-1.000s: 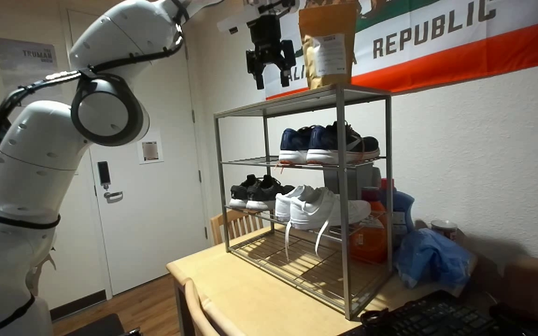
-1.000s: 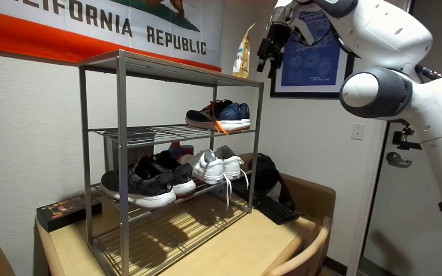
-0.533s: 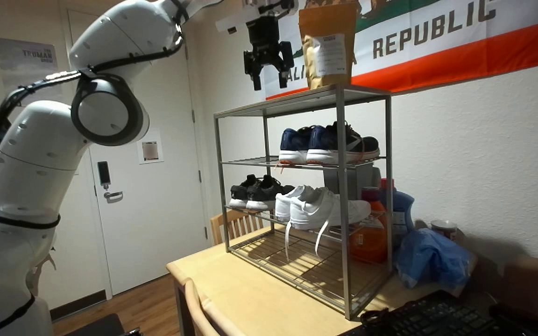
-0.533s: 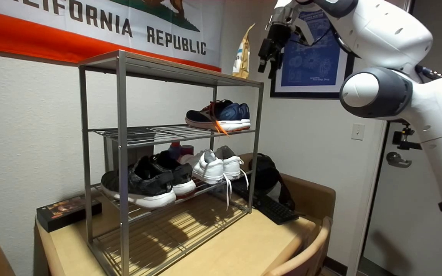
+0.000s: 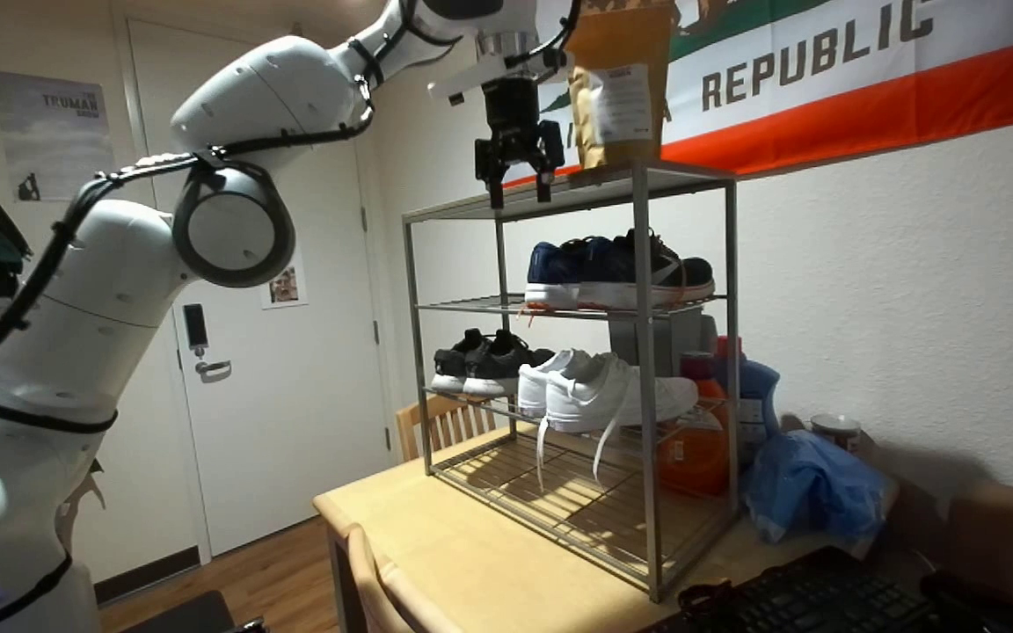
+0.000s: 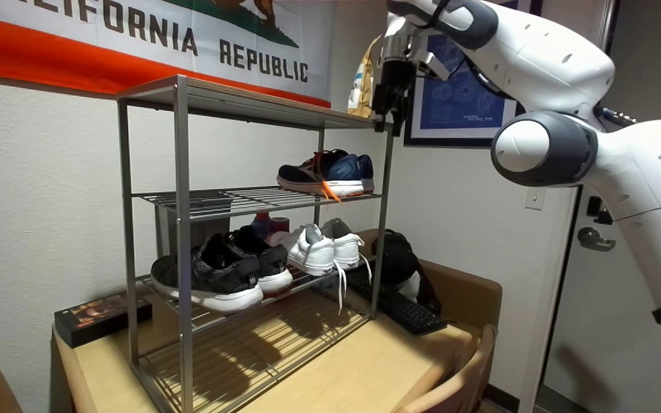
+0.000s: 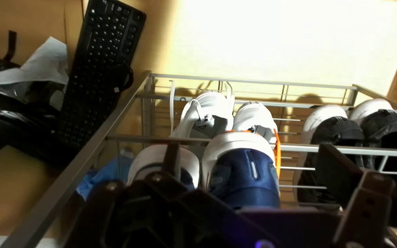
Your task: Pick the brown bag and put it on top of the rack
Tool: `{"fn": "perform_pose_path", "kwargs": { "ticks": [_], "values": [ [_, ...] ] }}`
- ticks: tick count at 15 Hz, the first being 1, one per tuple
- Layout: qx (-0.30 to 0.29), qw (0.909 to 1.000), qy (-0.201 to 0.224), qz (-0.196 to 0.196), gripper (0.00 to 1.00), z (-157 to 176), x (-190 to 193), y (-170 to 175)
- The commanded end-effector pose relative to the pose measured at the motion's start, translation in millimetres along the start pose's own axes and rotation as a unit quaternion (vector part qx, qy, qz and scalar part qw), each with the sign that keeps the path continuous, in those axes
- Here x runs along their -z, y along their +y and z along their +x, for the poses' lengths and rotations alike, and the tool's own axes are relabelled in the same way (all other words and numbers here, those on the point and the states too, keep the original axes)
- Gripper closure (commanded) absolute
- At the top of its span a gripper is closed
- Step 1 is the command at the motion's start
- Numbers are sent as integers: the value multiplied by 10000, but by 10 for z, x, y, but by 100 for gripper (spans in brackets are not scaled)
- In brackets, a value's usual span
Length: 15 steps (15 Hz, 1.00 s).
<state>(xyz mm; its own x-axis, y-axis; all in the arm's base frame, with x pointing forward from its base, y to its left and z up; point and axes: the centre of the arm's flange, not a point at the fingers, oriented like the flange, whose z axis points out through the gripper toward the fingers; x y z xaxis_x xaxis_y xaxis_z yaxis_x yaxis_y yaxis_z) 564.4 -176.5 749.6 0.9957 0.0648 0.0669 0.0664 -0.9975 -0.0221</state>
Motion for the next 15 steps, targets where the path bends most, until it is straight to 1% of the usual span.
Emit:
{"fn": "perform_pose_path", "kwargs": {
  "ticks": [1,5,8,9,15],
  "values": [
    [178,9976,-581,-334,0,63,-528,-280],
    [326,9947,-875,-420,0,186,-710,-441],
    [460,9944,-838,-457,0,148,-693,-502],
    [315,9958,-795,-338,0,440,-623,-446],
    [328,9957,-802,-333,0,447,-636,-445]
  ]
}}
